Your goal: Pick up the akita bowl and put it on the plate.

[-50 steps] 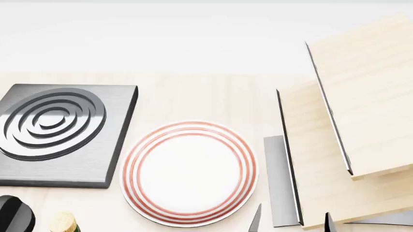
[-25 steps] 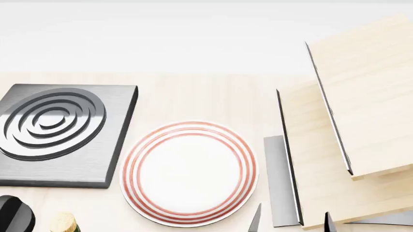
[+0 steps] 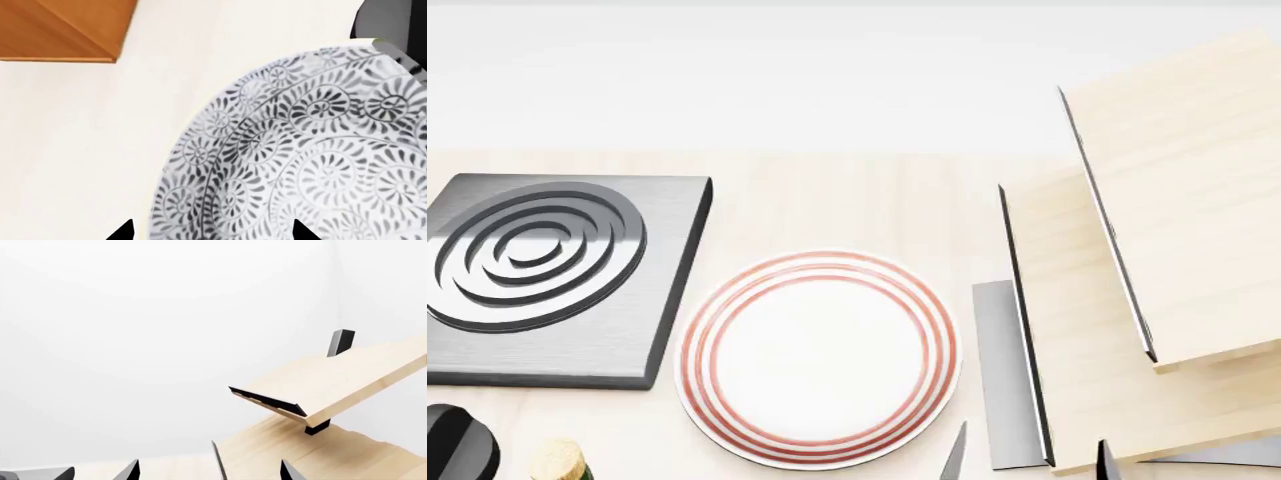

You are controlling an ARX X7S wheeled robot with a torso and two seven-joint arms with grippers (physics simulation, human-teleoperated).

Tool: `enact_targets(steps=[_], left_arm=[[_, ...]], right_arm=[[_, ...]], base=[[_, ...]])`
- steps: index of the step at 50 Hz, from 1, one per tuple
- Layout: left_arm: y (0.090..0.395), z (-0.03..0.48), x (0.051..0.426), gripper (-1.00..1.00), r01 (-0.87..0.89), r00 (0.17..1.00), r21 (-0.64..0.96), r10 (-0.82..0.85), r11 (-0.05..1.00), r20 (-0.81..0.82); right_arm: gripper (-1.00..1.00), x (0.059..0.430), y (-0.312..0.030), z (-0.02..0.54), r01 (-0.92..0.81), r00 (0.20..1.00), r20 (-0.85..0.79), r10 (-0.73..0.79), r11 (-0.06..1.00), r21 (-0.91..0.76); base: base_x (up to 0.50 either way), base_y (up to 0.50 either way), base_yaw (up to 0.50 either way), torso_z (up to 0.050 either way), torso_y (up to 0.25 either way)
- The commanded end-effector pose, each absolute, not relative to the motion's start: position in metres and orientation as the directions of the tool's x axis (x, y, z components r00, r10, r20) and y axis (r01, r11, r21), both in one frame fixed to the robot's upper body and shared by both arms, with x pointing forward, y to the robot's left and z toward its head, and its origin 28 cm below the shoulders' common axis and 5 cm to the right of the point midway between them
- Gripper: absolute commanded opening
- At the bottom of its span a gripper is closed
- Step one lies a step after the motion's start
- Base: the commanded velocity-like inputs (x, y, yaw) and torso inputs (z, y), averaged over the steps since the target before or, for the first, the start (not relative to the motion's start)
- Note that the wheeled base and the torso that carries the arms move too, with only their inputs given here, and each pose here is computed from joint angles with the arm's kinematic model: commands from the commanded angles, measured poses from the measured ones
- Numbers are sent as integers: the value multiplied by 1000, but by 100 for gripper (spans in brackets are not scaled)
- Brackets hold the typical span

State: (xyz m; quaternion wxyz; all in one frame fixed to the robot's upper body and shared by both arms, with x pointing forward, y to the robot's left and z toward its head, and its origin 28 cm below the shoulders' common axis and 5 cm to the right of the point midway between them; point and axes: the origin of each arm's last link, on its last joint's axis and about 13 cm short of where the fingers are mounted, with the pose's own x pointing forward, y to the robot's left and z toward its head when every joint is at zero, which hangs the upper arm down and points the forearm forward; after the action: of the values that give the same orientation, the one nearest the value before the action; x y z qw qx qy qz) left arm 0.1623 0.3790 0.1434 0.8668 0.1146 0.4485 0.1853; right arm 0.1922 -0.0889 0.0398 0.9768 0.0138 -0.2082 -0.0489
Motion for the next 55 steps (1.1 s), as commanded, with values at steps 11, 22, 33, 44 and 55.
enact_targets(steps=[11,22,33,44,55], left_arm=[[381,130,166,100,-213,512,356,414,910,-753],[380,122,171,100,-206,504,353,408,913,-761],[378,113,177,-100,-191,511,367,411,911,-755],[376,115,175,-100,-157,562,424,434,892,-704],[376,120,173,-100,-160,576,454,457,876,-678]], right_arm=[[100,192,-88,39,88,909,405,-99,995,46],[100,193,-88,39,89,910,403,-99,995,44],[100,192,-89,40,90,908,407,-101,995,46],[100,194,-89,39,90,910,402,-102,995,48],[100,193,-89,38,92,910,401,-104,994,51]], base=[[0,0,0,0,0],[0,0,0,0,0],[3,0,-2,0,0],[6,0,-6,-3,0],[7,0,-6,-4,0]])
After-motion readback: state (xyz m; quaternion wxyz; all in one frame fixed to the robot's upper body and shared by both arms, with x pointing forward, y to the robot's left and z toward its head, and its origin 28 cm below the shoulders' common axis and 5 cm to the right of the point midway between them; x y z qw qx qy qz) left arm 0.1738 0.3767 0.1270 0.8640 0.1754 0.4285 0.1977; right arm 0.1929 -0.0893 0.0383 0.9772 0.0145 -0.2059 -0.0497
